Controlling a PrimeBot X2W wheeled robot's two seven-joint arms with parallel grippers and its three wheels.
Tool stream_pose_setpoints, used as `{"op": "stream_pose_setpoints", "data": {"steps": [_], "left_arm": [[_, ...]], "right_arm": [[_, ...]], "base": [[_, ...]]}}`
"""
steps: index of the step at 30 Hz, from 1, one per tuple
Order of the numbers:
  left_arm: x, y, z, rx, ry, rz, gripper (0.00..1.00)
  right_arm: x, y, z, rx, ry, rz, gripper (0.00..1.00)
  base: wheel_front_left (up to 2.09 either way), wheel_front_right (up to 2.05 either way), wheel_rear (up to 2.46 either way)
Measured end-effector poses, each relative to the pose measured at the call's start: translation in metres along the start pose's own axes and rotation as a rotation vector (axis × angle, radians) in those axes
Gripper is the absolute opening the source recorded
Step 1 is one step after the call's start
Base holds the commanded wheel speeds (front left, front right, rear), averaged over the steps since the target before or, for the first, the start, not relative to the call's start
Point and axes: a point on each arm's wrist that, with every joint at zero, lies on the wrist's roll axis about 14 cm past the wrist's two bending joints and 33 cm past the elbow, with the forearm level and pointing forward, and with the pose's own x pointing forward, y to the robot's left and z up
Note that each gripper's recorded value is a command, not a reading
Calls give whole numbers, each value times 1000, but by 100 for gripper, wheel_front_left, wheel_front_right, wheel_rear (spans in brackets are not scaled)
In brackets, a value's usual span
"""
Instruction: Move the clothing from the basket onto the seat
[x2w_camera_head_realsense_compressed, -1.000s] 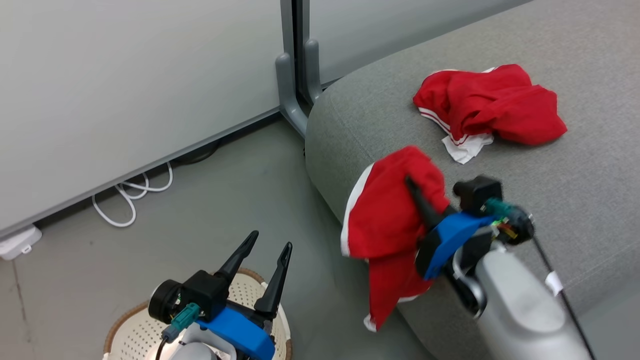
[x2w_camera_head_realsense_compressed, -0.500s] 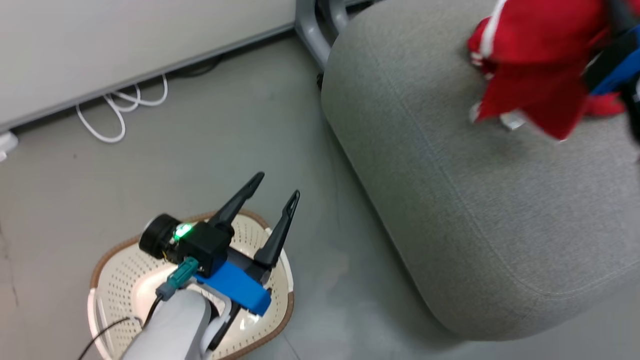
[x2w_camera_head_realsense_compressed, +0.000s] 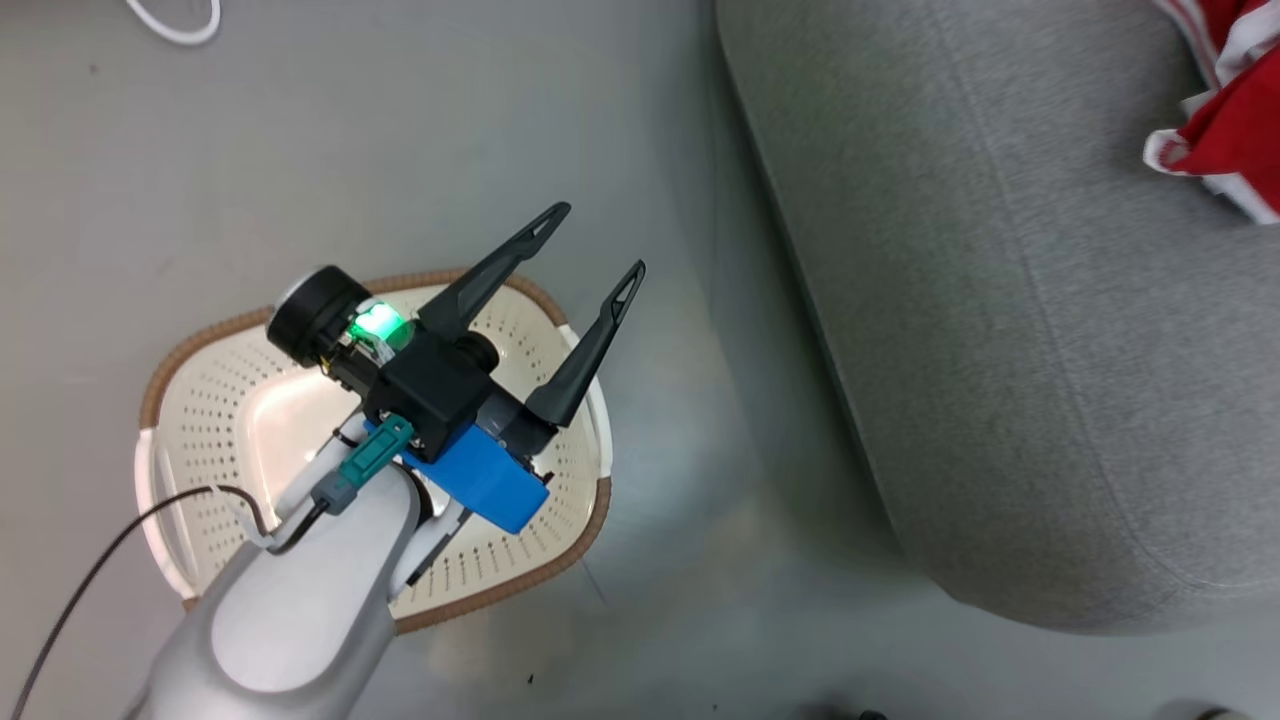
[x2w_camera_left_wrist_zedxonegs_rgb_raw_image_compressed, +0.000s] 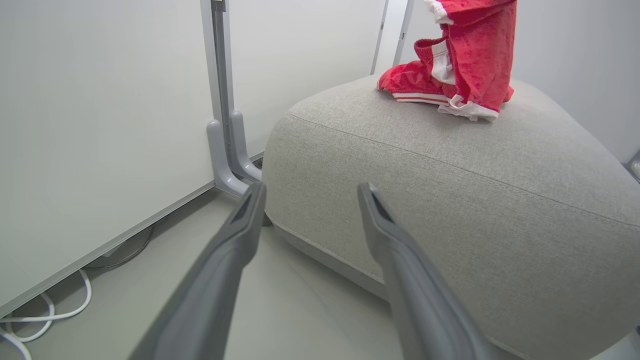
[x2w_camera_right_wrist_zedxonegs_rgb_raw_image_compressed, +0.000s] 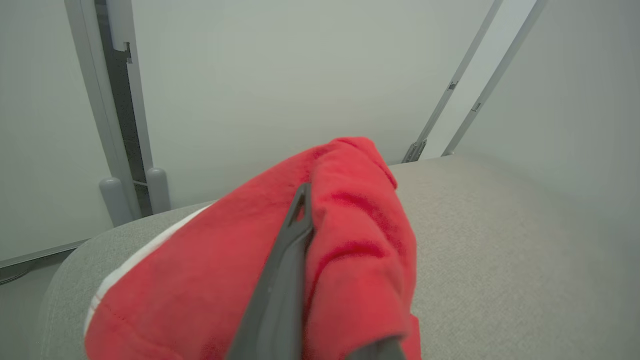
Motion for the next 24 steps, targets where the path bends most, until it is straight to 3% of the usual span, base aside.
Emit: {"op": "stream_pose_setpoints", "data": {"steps": [6,12,14,15,24], "left_arm": [[-2,19,-27,-10,36,10,100],[-6,26,-33,-14,49,26,100],[-6,26,-31,-10,50,29,100],[-6,27,-29,-10,48,32,100],[-13,20,-9,-22,43,76,100]], "right_arm": [[2,34,-99,29,188,20,0],[-2,45,-128,30,234,26,0],[-3,44,-128,37,233,23,48],[-2,44,-125,39,225,24,97],[-9,48,-103,33,191,67,100]], "base": [[0,0,0],[0,0,0],[0,0,0],[0,0,0],[0,0,0]]}}
